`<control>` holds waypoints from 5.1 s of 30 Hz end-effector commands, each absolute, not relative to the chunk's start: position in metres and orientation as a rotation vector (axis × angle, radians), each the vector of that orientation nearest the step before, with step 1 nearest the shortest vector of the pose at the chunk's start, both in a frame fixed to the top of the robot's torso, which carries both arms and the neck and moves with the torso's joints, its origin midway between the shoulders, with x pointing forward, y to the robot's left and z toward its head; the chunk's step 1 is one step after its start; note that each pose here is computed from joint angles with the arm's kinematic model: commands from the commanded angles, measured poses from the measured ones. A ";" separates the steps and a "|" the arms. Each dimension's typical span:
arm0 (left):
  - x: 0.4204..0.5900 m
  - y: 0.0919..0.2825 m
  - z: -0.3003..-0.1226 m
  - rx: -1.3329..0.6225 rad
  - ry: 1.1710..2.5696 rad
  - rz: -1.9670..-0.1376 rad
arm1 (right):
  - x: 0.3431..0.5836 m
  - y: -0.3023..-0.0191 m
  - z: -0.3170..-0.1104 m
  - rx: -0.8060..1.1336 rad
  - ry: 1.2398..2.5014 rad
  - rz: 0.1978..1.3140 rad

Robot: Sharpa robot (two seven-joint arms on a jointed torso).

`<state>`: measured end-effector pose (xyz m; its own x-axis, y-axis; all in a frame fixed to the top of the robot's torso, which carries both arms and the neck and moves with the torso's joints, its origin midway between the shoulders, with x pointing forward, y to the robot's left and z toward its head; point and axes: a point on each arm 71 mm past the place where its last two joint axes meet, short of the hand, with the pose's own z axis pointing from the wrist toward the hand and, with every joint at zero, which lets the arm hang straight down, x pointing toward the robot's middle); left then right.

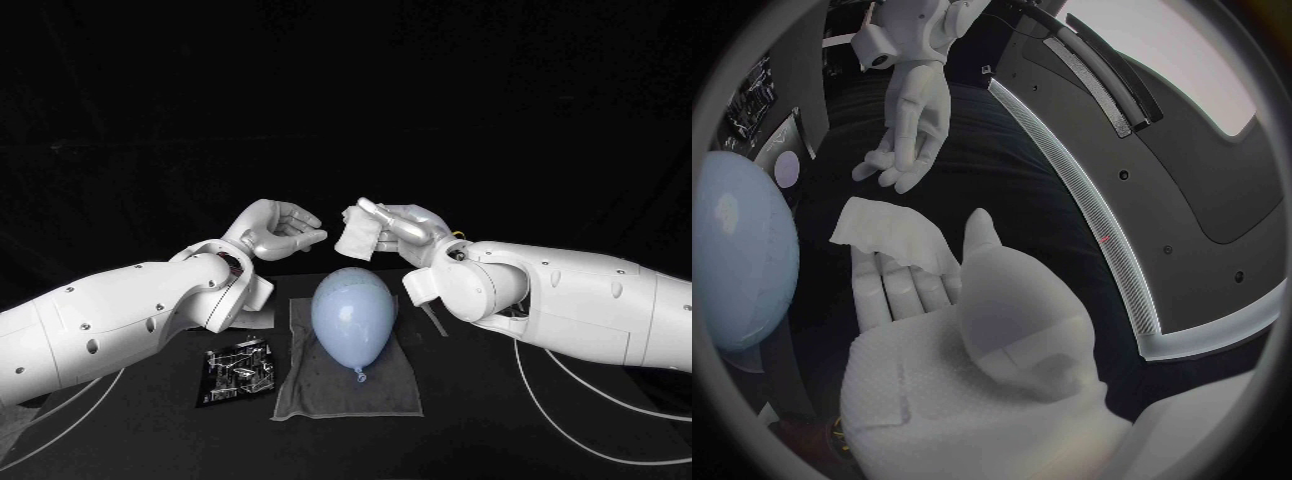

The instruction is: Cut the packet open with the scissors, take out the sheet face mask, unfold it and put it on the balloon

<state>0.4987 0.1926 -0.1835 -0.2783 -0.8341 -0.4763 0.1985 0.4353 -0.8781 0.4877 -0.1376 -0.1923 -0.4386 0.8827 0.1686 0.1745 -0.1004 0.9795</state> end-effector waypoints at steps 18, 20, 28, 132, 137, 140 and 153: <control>0.493 0.187 -0.179 -0.330 1.433 -1.305 | 0.505 -0.161 -0.195 1.170 1.504 1.432; 0.493 0.189 -0.182 -0.386 1.442 -1.316 | 0.506 -0.162 -0.195 1.160 1.511 1.422; 0.495 0.191 -0.191 -0.734 1.464 -1.427 | 0.510 -0.167 -0.193 0.983 1.546 1.343; 0.519 0.157 -0.205 -1.130 1.818 -1.952 | 0.484 -0.139 -0.146 0.562 1.839 1.417; 0.519 0.157 -0.205 -1.130 1.824 -1.963 | 0.483 -0.140 -0.145 0.568 1.835 1.414; 0.518 0.155 -0.205 -1.117 1.843 -1.989 | 0.484 -0.142 -0.146 0.575 1.836 1.405; 0.515 0.154 -0.202 -1.110 1.840 -2.055 | 0.488 -0.144 -0.157 0.607 1.884 1.351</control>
<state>0.5178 0.1620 -0.2099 -0.6763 -0.6369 0.3701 -0.3441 -0.1710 -0.9232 0.4874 -0.1406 -0.1504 -0.6232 0.7282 -0.2853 -0.0696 0.3118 0.9476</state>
